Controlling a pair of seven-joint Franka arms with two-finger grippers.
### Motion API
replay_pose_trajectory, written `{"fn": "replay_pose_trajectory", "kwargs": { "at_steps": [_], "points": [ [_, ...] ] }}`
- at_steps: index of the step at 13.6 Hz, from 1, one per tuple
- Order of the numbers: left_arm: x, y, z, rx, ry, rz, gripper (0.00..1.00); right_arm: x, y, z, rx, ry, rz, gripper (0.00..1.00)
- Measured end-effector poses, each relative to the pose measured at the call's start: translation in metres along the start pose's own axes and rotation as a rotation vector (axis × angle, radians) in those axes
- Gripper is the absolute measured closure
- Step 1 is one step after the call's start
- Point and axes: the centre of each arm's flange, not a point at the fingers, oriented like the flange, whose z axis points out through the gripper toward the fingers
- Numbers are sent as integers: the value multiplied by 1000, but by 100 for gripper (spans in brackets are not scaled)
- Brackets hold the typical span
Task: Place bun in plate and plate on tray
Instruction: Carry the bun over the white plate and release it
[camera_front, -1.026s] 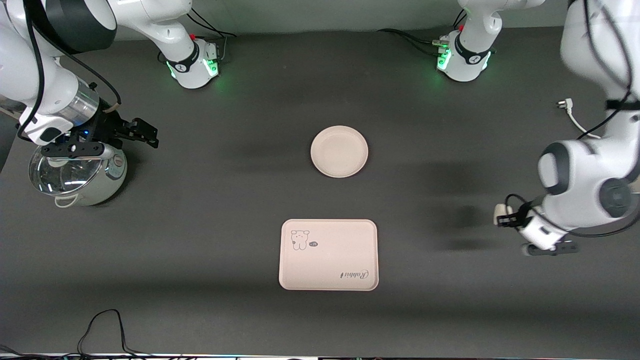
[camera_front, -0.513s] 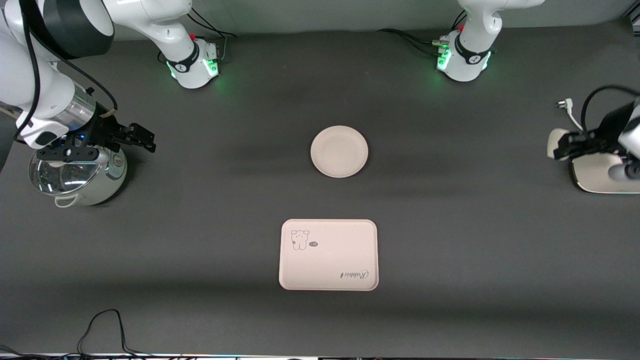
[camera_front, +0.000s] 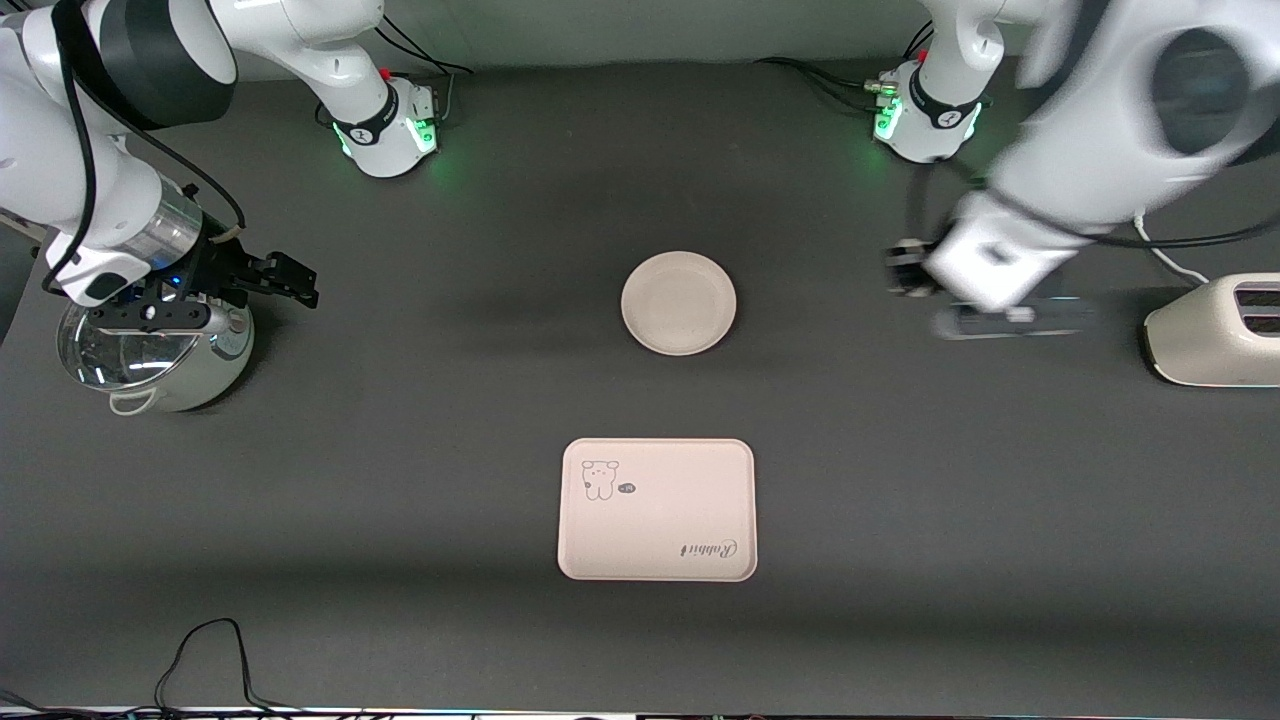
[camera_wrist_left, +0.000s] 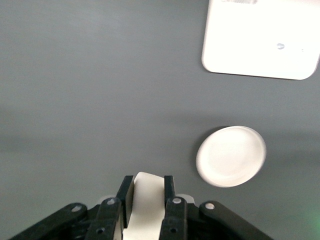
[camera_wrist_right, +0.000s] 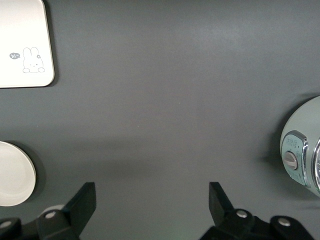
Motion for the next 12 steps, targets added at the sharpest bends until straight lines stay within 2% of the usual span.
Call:
{"fn": "replay_pose_trajectory", "kwargs": {
  "at_steps": [3, 5, 9, 12],
  "points": [
    [-22, 99, 89, 24, -15, -49, 68, 0, -1, 1, 0, -3, -2, 0],
    [-32, 137, 156, 29, -16, -66, 68, -2, -9, 5, 2, -11, -15, 0],
    [-64, 157, 272, 9, 19, -82, 68, -1, -17, 19, -2, -34, -28, 0],
    [-84, 164, 328, 22, 14, -92, 67, -1, -21, 28, -5, -43, -35, 0]
  ]
}}
